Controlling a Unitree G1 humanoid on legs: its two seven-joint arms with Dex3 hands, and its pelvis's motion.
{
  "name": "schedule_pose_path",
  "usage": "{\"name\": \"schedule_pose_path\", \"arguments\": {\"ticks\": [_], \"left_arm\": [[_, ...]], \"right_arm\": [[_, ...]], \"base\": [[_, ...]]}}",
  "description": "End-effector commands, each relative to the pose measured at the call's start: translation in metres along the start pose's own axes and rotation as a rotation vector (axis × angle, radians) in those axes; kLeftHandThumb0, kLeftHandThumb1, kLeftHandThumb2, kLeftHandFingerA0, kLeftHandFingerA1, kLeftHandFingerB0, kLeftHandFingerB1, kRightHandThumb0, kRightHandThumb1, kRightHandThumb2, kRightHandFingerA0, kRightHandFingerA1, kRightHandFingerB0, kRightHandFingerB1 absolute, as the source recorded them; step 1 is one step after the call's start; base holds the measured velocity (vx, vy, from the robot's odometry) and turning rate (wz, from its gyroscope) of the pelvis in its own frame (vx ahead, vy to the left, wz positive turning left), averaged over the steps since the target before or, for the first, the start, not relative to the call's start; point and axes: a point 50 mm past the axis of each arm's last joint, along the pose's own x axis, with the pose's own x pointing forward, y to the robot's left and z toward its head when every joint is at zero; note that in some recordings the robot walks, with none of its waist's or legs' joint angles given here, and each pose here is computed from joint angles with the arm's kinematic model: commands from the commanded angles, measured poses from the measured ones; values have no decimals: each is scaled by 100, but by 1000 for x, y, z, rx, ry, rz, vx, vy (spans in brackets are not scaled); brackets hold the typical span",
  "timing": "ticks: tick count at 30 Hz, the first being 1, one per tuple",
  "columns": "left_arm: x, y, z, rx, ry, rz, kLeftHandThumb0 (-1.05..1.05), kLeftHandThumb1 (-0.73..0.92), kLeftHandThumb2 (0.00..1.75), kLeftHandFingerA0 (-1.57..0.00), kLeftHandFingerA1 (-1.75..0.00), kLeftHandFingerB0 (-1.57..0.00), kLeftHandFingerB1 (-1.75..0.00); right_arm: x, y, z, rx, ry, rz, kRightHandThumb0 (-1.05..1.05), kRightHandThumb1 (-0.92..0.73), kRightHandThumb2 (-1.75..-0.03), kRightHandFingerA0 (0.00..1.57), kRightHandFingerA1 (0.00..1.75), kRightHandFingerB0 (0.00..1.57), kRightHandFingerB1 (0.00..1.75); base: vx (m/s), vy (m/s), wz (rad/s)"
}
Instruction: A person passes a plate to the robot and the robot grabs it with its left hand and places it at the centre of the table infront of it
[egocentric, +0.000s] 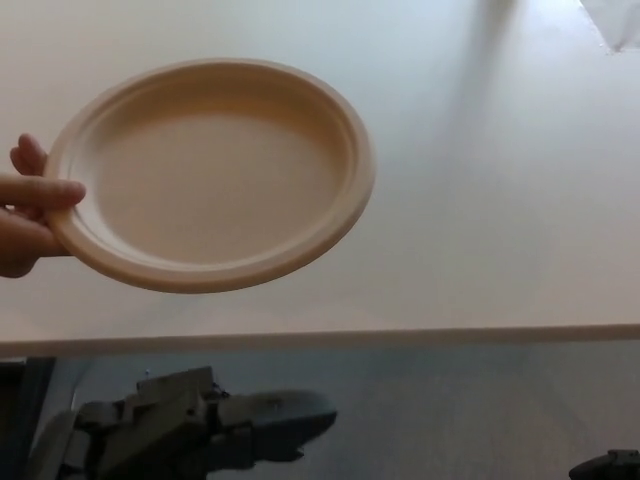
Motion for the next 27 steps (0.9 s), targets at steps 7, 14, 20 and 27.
{"name": "schedule_pose_path", "arguments": {"ticks": [7, 14, 20, 27], "left_arm": [[21, 24, 32, -126, -215, 139, -60, 55, 57, -77, -65, -34, -37], [46, 52, 2, 705, -214, 32, -63, 50, 56, 0, -26, -16, -38], [56, 65, -32, 815, -92, 24, -60, 40, 80, 0, -27, -8, -46], [64, 72, -56, 880, -15, -1, -65, 41, 76, -7, -19, -7, -38]], "right_arm": [[-6, -3, -12, 2, 25, 1, -64, -73, -62, 66, 70, 47, 54], [-6, -3, -12, 0, 24, 3, -64, -70, -62, 67, 71, 46, 53], [-6, -3, -12, -1, 20, 5, -65, -73, -62, 65, 71, 47, 54], [-6, -3, -13, -6, 26, 10, -64, -73, -62, 65, 70, 47, 54]], "base": [[0, 0, 0], [0, 0, 0], [0, 0, 0], [0, 0, 0]]}}
